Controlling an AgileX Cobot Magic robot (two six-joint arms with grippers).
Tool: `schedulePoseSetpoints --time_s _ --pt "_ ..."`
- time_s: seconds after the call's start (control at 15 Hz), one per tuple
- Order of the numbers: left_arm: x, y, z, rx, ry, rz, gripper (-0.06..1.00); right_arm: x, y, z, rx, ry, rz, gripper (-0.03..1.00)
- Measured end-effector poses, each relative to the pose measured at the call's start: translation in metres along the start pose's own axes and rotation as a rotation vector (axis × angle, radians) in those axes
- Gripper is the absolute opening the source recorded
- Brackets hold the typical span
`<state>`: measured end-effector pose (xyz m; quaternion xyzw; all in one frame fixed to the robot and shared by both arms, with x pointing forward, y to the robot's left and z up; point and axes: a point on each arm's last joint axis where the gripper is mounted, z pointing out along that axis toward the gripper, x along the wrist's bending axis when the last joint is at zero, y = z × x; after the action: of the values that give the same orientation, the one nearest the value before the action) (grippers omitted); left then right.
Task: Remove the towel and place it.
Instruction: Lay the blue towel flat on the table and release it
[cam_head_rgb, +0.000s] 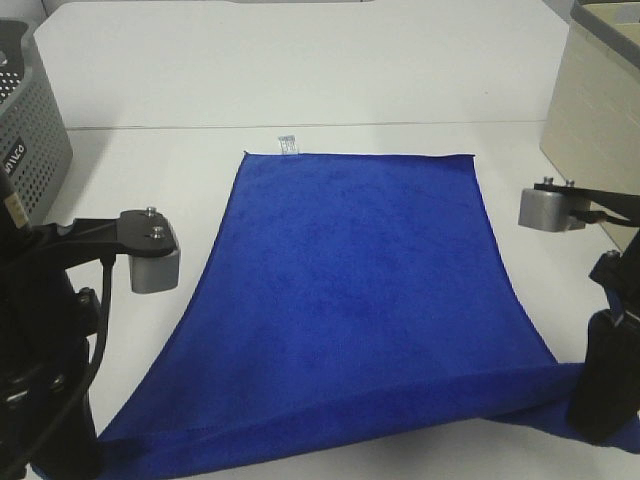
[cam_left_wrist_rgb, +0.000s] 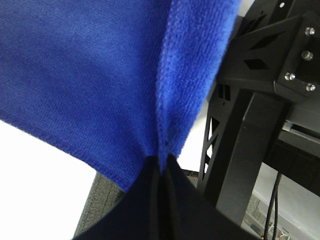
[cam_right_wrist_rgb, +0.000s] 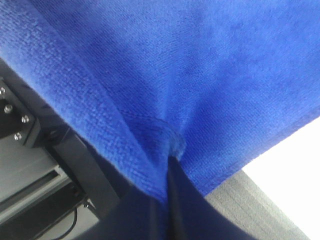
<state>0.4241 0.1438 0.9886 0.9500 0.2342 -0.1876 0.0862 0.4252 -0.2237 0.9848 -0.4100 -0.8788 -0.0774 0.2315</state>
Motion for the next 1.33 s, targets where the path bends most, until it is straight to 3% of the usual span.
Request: schedulePoseSetpoints --time_s 0.33,0.6,1.07,1.33 --pt "-0.002 -0.008 0.011 0.024 -0.04 -0.026 0.0 0.002 -0.02 0.021 0.062 0.043 0.023 0.02" --pt "0.007 -0.003 0.029 0.079 -0.094 -0.069 0.0 0.001 -0.019 0.022 0.057 0.042 0.016 0.02" --pt "0.025 0.001 0.063 0.191 -0.177 -0.14 0.0 -0.014 -0.01 0.043 0.171 0.117 0.096 0.02" --pt "0.027 0.001 0.067 0.197 -0.183 -0.148 0.0 -0.021 -0.007 0.052 0.224 0.143 0.164 0.02"
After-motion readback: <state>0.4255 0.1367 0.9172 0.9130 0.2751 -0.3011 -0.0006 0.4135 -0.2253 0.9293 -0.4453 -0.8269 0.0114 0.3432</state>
